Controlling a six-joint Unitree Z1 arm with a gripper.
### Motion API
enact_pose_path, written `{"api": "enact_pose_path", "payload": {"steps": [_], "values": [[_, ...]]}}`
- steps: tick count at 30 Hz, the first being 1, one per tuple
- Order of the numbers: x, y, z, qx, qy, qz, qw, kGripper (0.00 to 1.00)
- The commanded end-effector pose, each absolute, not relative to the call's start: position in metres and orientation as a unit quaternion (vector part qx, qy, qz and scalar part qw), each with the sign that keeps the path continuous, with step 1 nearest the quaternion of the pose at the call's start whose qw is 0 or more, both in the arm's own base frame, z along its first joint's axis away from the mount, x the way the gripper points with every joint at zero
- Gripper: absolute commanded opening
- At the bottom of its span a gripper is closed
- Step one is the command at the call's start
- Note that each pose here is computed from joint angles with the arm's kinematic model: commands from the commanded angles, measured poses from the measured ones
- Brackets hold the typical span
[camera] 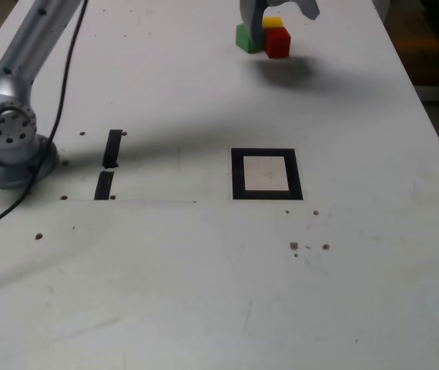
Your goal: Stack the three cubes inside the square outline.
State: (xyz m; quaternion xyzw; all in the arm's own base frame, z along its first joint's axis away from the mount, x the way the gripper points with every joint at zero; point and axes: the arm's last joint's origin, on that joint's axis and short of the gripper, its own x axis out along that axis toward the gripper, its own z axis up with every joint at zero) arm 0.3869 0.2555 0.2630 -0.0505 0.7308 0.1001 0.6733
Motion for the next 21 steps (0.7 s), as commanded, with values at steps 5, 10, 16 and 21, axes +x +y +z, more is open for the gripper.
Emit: {"api": "enact_pose_path", "payload": {"steps": [5,10,16,21], "values": [[0.392,0.267,0.257,-0.05,0.731,0.102,0.673,0.96],[0.397,0.273,0.251,-0.051,0.728,0.105,0.675,0.95],[0.4,0.279,0.241,-0.055,0.732,0.105,0.671,0.93],[0.403,0.282,0.235,-0.056,0.732,0.106,0.67,0.91]]}}
